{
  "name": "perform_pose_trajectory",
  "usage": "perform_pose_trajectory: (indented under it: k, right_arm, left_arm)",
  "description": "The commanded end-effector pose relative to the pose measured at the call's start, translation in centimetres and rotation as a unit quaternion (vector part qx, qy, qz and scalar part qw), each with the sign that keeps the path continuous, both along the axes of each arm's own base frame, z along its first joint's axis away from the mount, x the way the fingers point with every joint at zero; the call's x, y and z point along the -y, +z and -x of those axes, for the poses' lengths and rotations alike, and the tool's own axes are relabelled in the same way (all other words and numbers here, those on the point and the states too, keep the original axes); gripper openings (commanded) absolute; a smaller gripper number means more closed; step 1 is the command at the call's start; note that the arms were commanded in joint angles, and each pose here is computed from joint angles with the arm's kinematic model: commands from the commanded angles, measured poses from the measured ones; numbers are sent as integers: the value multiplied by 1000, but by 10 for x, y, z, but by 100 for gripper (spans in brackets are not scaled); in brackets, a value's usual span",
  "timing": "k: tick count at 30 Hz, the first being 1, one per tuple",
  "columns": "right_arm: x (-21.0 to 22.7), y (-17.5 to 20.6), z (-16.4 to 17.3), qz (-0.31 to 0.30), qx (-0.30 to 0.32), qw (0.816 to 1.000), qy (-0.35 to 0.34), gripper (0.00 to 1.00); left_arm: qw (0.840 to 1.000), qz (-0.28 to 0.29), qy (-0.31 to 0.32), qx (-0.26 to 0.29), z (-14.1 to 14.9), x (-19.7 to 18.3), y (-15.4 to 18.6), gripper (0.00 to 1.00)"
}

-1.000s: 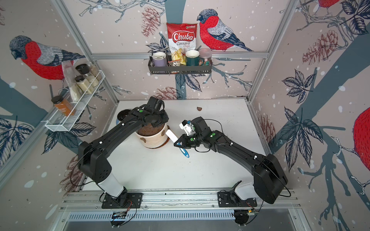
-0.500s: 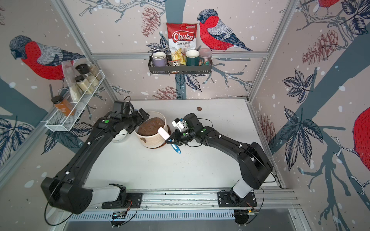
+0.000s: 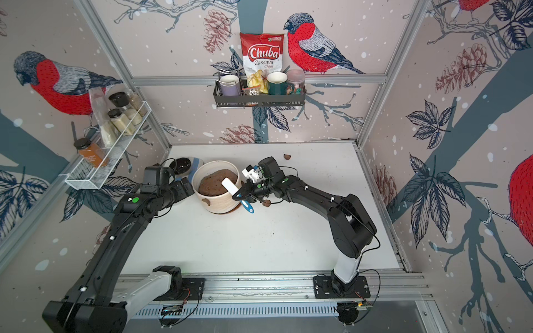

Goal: Scrub the dried mud off the ceramic pot
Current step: Brush off the soil from the pot.

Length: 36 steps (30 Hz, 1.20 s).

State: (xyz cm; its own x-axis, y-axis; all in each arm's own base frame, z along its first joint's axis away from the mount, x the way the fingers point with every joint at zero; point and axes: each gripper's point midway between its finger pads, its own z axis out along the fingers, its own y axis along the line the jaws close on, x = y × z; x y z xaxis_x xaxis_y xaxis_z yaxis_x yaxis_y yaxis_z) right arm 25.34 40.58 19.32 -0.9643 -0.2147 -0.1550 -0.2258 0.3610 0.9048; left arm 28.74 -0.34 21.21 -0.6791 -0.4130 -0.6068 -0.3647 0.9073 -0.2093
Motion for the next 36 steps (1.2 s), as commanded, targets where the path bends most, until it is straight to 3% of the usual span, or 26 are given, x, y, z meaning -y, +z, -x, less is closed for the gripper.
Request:
perform_pose_trajectory:
  k: [1,18,27,30,32,33,36]
  right_arm:
    - [10,-7,-3,-4,6,1000,0,0]
    - [56,-39,21,-4,20,1000,-16,0]
    - [100,-50,45,51,32,998,-35,0]
    - [113,-42,48,71,63,995,-40,0]
    - [121,-39,50,95,91,990,-43,1]
    - [125,-35,48,107,111,987,-50,0]
    - [128,-17,47,115,171,977,-58,1]
  left_arm:
    - [1000,-30,-7,5,-3,-7,-1,96]
    - [998,-30,-29,51,-7,-2,0,96]
    - [997,-22,-49,51,-7,4,1,96]
    - [995,-13,-86,45,-8,15,2,95]
    - [989,9,-141,53,-10,34,7,88]
    - [981,23,-183,61,-10,50,12,77]
    - [948,2,-310,74,0,96,25,74]
